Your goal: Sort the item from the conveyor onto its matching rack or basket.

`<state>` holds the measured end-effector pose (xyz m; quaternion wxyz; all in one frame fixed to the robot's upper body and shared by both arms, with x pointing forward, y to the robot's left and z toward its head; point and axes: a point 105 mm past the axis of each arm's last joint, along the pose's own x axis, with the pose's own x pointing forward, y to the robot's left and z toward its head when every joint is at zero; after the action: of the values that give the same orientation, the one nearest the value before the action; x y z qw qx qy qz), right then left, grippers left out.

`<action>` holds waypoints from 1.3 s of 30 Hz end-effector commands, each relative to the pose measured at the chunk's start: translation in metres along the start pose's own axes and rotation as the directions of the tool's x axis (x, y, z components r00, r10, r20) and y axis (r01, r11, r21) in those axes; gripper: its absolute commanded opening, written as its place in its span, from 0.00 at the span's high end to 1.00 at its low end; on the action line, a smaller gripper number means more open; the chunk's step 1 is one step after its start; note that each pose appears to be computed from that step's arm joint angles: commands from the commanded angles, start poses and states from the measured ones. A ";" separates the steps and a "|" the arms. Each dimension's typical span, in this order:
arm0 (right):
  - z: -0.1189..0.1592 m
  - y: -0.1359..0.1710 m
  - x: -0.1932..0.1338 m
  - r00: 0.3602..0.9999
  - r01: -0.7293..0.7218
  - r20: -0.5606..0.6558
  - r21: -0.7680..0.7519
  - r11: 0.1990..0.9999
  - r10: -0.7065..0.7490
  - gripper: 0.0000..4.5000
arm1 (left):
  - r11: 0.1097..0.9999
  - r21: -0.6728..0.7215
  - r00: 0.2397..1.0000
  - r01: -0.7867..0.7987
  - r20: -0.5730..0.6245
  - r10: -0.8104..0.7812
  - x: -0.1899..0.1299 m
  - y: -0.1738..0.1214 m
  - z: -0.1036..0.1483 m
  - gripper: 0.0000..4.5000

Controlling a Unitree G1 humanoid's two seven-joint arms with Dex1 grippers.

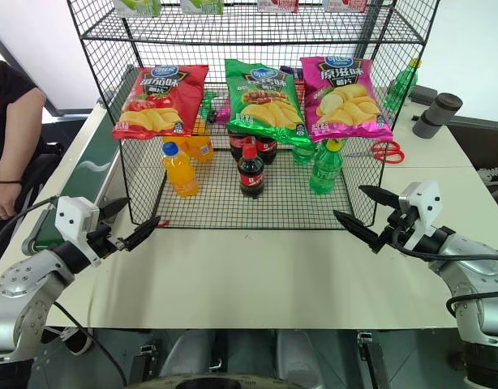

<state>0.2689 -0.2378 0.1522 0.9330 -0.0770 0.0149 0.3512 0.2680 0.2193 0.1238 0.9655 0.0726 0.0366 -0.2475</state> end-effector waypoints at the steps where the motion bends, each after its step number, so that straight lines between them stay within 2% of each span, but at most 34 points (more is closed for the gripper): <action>1: 0.013 -0.002 -0.003 1.000 0.002 0.031 -0.051 0.999 0.000 0.02 | 0.999 0.031 0.999 -0.027 0.045 0.025 -0.002 0.005 0.012 0.00; 19: 0.006 -0.006 -0.002 1.000 -0.011 0.024 -0.056 0.998 0.013 0.02 | 0.998 0.033 0.997 -0.061 0.042 0.060 -0.001 0.008 0.011 0.00; 34: 0.007 0.001 0.017 0.999 0.007 0.052 -0.046 0.999 -0.005 0.02 | 0.979 0.016 0.976 -0.205 0.076 0.203 -0.001 0.019 0.003 0.00; 39: 0.005 0.001 0.024 0.997 0.041 0.060 -0.039 0.998 -0.039 0.02 | 0.978 0.005 0.975 -0.207 0.081 0.206 0.004 0.013 0.000 0.00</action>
<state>0.2878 -0.2270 0.1463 0.9410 -0.0740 -0.0010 0.3303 0.2776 0.2310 0.1182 0.9868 0.0642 0.0055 -0.1487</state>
